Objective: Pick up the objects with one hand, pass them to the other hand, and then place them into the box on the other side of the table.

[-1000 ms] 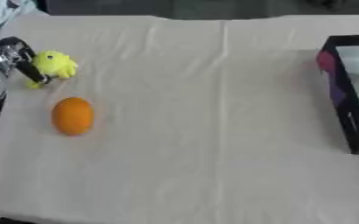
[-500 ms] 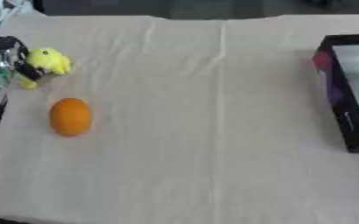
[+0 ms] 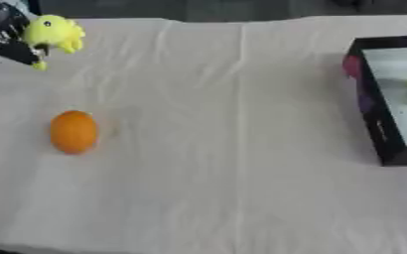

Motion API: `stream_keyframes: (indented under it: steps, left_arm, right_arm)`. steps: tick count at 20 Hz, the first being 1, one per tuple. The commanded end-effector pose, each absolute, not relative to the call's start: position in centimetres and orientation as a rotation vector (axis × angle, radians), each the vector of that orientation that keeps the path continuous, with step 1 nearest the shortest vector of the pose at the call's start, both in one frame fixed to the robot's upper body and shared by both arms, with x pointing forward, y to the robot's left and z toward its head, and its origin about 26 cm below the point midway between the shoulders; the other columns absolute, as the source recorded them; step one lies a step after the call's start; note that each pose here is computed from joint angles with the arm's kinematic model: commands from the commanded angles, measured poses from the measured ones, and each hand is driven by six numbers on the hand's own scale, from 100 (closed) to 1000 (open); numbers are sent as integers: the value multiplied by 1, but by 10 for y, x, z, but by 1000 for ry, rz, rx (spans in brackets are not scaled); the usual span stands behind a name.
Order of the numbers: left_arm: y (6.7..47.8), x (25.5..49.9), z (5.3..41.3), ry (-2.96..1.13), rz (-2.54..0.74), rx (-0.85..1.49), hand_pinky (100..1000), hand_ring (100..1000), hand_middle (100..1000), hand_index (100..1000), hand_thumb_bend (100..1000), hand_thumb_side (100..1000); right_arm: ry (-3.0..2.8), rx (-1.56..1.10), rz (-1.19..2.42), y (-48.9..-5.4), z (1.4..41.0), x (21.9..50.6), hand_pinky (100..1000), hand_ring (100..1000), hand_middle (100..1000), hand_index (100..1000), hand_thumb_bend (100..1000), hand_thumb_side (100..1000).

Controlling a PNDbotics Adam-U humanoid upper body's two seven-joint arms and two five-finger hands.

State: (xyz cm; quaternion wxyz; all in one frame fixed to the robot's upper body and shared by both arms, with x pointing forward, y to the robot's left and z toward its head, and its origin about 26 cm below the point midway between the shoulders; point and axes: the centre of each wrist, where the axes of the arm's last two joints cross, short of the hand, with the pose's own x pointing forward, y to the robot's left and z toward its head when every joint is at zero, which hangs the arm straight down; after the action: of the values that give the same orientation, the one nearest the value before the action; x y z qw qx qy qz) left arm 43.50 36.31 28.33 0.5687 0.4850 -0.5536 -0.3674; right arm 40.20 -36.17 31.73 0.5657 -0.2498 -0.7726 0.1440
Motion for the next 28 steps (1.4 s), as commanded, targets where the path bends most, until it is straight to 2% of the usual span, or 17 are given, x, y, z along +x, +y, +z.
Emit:
stream_keyframes:
  steps: [1,6,11,12,13,18,19,20,28]
  left_arm:
    - [353,416,312,-1404,-896,1162,720,644,525,511,189,100]
    - [320,398,307,-1580,-912,1092,712,641,521,513,174,100]
    - [297,383,292,-1746,-847,1034,704,636,518,513,168,100]
    - [293,381,289,-1773,-832,1039,704,635,517,513,162,100]
    - [289,379,286,-1799,-817,1046,702,632,516,515,155,100]
    - [271,372,268,-1904,-782,1047,708,623,511,519,144,100]
    - [268,371,264,-1916,-778,1040,707,622,511,520,316,100]
    - [264,370,261,-1930,-776,1036,706,621,511,521,139,100]
    - [242,365,240,-2036,-732,1057,699,616,507,518,119,100]
  right_arm:
    - [-1885,-573,399,-346,339,397,863,876,881,891,193,439]
    - [-1962,-468,608,-295,356,395,875,898,907,910,225,404]
    - [-1995,-395,804,-250,364,392,879,903,913,916,240,408]
    - [-1995,-382,833,-243,364,392,878,903,912,917,290,391]
    - [-1992,-372,858,-237,364,392,878,903,913,918,245,416]
    - [-1964,-314,961,-209,356,396,877,904,914,919,242,441]
    - [-1958,-303,980,-204,354,396,878,905,914,919,357,379]
    - [-1952,-292,998,-199,353,397,878,906,915,919,241,449]
    - [-1906,-219,1111,-168,339,402,877,911,916,922,232,479]
